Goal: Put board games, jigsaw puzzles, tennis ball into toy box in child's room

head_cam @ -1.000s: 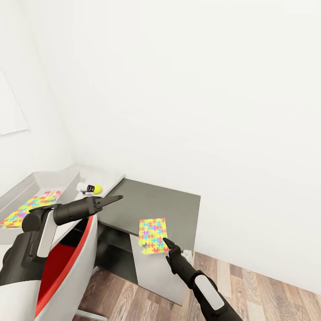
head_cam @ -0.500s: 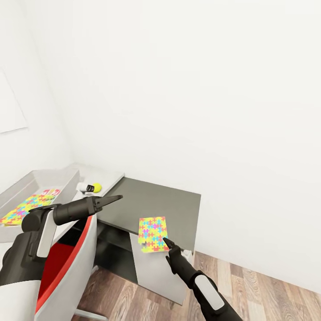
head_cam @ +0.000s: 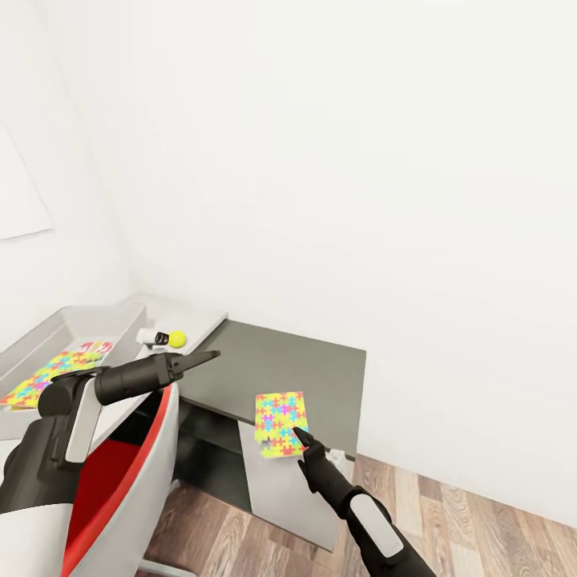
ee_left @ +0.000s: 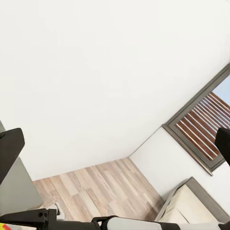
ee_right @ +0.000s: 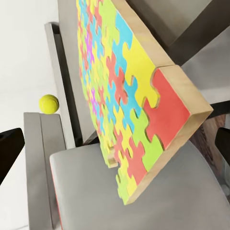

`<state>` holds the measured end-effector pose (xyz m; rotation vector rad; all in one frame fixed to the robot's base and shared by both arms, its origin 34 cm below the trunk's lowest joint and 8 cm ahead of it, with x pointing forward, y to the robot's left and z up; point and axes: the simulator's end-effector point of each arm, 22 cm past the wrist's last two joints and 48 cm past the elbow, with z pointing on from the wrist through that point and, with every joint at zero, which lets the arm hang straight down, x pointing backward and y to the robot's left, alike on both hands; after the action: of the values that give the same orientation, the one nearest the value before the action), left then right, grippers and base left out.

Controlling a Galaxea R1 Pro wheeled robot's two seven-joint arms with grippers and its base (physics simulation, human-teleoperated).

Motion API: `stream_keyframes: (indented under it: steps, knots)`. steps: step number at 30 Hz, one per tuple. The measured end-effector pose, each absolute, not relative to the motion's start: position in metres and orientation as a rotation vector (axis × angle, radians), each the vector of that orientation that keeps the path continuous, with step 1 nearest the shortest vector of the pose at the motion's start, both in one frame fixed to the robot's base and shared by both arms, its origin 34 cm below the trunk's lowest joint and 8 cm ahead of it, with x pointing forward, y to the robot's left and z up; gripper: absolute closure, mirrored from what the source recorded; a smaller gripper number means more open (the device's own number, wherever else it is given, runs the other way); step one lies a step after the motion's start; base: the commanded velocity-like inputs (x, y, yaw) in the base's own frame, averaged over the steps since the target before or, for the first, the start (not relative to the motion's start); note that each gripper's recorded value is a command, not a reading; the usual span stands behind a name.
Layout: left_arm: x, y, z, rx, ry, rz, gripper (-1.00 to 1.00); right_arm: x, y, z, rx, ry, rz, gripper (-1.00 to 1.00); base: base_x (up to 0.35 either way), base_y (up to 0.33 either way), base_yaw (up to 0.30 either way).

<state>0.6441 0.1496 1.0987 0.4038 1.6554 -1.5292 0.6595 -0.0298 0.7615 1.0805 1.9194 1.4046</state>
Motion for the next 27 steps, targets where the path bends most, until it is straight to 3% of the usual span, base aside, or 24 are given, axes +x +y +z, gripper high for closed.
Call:
stream_keyframes:
  steps: [23, 24, 27]
  knots:
    - [0.6438, 0.1486, 1.0987, 0.405, 1.655, -1.531, -1.0, 0.6591, -0.0288, 0.7615, 1.076, 1.922, 1.405, -1.0, 0.04, 0.027, 0.0]
    - [0.6438, 0.1486, 1.0987, 0.405, 1.655, -1.531, -1.0, 0.6591, -0.0288, 0.7615, 1.076, 1.923, 1.405, 1.0, 0.001, 0.001, 0.0]
    - [0.6439, 0.1489, 1.0988, 0.404, 1.655, -1.531, -1.0, 0.6593, -0.0293, 0.7616, 1.078, 1.921, 1.405, 1.0, 0.0, 0.0, 0.0]
